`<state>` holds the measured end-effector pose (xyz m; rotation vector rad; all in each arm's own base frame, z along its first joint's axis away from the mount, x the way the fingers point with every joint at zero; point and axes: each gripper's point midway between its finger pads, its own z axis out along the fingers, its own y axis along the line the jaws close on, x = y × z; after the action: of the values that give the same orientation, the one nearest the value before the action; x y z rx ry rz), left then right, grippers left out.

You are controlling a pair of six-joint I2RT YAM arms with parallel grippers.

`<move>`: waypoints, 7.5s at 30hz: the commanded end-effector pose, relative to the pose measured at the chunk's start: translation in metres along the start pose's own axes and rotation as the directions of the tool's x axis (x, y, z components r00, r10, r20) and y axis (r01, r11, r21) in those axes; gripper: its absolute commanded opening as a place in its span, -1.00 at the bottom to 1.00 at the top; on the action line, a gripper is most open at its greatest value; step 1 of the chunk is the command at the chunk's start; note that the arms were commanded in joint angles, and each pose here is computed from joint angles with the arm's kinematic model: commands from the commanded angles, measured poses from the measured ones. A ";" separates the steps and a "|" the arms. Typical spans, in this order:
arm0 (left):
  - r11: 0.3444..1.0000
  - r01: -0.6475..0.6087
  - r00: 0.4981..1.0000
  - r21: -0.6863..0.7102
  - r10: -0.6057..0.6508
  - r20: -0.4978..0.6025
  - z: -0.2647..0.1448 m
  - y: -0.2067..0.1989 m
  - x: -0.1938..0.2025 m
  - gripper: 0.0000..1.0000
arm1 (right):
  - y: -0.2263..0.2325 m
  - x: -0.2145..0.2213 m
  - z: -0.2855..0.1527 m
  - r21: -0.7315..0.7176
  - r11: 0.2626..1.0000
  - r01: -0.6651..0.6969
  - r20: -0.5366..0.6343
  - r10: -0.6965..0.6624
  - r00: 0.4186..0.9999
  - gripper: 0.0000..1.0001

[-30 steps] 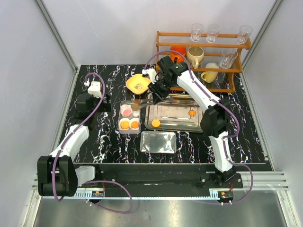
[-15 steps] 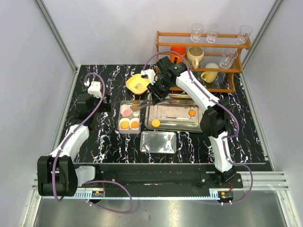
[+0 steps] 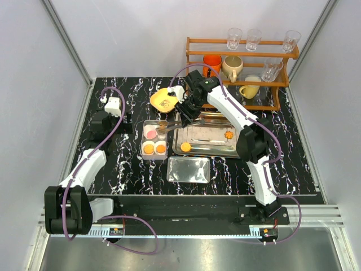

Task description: Pack the cookies

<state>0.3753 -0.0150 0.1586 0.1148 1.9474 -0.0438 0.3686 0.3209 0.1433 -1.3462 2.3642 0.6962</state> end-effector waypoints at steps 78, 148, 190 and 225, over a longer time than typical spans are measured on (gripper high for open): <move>1.000 -0.013 0.997 -0.006 0.014 0.072 0.000 0.003 -0.019 0.98 | -0.043 0.089 -0.196 0.446 0.843 -0.301 0.399 0.113 0.910 -0.27; 1.000 -0.016 0.998 0.015 0.015 0.055 0.003 0.000 -0.014 0.98 | -0.162 0.358 -0.138 0.463 0.555 -0.691 0.305 0.632 0.712 0.14; 0.983 -0.090 0.992 0.161 0.075 0.098 -0.013 -0.026 -0.024 0.98 | -0.001 0.176 -0.067 0.205 0.943 -0.264 0.052 0.259 0.965 0.33; 0.993 -0.081 0.992 0.086 0.072 0.107 -0.016 -0.014 -0.019 0.98 | 0.037 0.223 0.051 0.182 0.949 -0.257 -0.272 0.300 0.914 -0.09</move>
<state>0.3618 -0.0308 0.1639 0.2497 1.9141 -0.1019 0.2225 0.2112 0.0143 -1.1435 2.7954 0.5125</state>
